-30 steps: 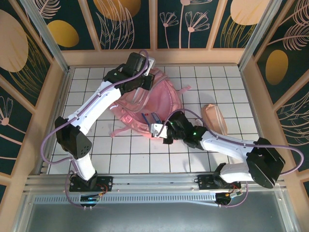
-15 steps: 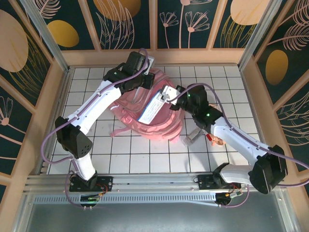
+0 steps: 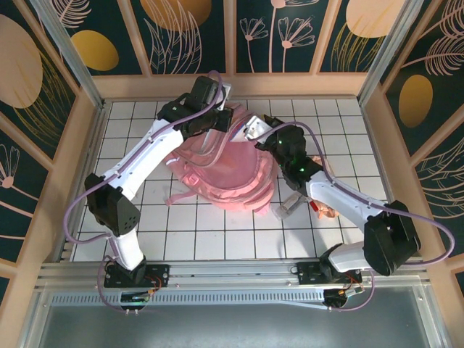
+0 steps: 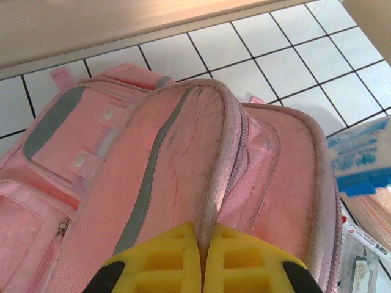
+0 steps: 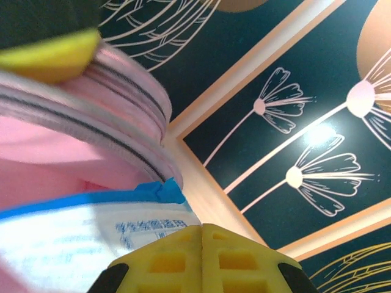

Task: Pack the student bag

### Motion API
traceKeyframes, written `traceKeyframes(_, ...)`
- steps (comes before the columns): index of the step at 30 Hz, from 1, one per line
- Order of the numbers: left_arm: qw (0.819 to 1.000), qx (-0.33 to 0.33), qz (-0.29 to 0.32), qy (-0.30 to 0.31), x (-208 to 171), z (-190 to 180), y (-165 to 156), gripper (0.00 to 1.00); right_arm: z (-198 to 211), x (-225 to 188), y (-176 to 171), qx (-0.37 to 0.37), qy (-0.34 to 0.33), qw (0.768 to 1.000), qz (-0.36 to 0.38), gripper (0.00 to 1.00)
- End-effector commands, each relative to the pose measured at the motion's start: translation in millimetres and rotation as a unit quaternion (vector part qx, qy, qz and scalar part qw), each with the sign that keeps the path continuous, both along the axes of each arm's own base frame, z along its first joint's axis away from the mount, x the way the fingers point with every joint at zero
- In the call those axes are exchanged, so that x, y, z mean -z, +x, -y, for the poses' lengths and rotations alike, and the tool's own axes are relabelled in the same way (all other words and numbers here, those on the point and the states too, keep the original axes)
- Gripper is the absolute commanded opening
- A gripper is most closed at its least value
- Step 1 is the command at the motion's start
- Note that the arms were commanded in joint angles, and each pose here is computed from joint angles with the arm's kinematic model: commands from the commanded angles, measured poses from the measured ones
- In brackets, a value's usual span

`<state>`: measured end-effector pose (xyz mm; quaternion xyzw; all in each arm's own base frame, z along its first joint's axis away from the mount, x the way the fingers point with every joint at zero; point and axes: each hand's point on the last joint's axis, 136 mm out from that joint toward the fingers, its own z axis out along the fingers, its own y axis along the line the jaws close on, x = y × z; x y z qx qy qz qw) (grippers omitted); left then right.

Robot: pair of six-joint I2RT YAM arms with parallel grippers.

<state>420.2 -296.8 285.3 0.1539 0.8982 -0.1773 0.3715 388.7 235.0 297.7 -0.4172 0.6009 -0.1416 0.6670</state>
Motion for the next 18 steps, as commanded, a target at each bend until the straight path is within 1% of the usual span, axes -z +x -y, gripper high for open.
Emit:
traceKeyframes(1,0.997,-0.011,0.048,-0.057,-47.9,11.8,14.2,0.00,-20.5,26.5,-11.7,-0.016,-0.028,0.999,0.015,0.00)
traceKeyframes(4,0.998,-0.018,0.029,-0.054,-40.3,13.3,15.2,0.00,-31.5,93.1,-33.1,-0.018,-0.082,0.996,-0.029,0.00)
traceKeyframes(7,0.998,-0.025,0.015,-0.050,-32.2,11.2,14.4,0.00,-42.6,147.3,-65.5,-0.046,-0.130,0.986,-0.089,0.00)
traceKeyframes(9,0.998,-0.027,0.009,-0.048,-27.7,10.7,12.9,0.00,-52.2,174.1,-92.0,-0.084,-0.156,0.973,-0.146,0.00)
traceKeyframes(10,0.998,-0.028,0.007,-0.049,-27.1,10.0,12.4,0.00,-58.0,184.4,-106.6,-0.108,-0.161,0.963,-0.185,0.02)
traceKeyframes(11,0.998,-0.029,0.006,-0.049,-26.9,10.1,11.9,0.00,-65.0,190.7,-121.7,-0.141,-0.155,0.951,-0.229,0.06)
traceKeyframes(12,0.998,-0.030,0.006,-0.050,-27.1,9.7,11.6,0.00,-72.8,192.7,-136.6,-0.170,-0.134,0.935,-0.280,0.10)
traceKeyframes(14,0.998,-0.029,0.007,-0.052,-28.1,9.9,11.8,0.00,-81.4,190.3,-154.4,-0.191,-0.104,0.910,-0.354,0.18)
traceKeyframes(15,0.998,-0.028,0.008,-0.053,-29.5,10.5,11.5,0.00,-86.0,188.0,-165.7,-0.207,-0.095,0.892,-0.391,0.19)
traceKeyframes(18,0.998,-0.024,0.010,-0.053,-31.5,11.2,11.3,0.00,-92.9,173.9,-183.6,-0.227,-0.058,0.857,-0.460,0.37)
